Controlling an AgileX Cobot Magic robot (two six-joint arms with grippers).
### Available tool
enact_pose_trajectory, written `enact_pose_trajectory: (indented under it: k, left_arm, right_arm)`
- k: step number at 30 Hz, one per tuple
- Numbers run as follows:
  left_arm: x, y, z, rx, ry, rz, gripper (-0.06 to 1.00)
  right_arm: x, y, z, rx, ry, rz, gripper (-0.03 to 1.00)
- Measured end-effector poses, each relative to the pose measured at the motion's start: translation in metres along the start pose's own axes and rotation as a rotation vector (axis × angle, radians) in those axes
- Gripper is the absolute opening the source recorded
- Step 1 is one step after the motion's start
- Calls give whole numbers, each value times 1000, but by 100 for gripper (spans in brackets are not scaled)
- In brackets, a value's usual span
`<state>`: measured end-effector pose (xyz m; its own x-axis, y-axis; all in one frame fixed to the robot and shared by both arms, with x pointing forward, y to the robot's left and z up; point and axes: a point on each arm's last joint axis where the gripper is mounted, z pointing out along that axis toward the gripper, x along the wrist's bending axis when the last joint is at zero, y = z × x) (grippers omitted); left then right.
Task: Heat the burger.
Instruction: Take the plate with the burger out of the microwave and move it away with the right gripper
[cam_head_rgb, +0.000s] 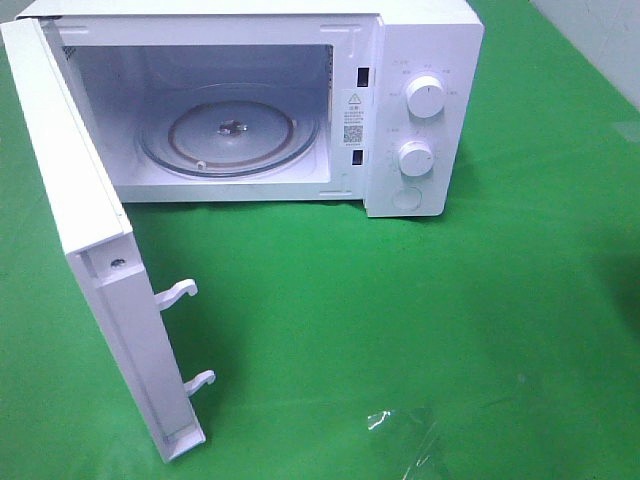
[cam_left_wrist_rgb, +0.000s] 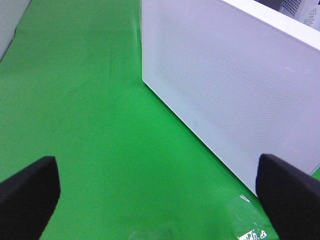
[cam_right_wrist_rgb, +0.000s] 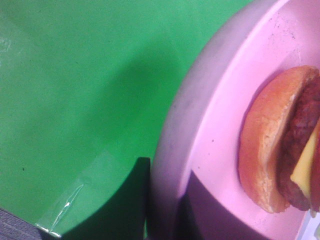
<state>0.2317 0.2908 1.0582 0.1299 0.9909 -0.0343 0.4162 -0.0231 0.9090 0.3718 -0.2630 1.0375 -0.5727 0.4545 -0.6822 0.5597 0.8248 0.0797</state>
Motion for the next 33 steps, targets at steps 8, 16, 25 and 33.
enact_pose_trajectory:
  k: [8, 16, 25, 33]
  left_arm:
    - [0, 0, 0, 0, 0, 0, 99]
    - [0, 0, 0, 0, 0, 0, 99]
    - [0, 0, 0, 0, 0, 0, 99]
    - [0, 0, 0, 0, 0, 0, 99]
  right_arm:
    - [5, 5, 10, 112, 4, 54, 10]
    - [9, 14, 21, 177, -7, 160, 10]
    - [10, 38, 33, 288, -51, 393, 10]
    - [17, 51, 47, 356, -67, 451, 10]
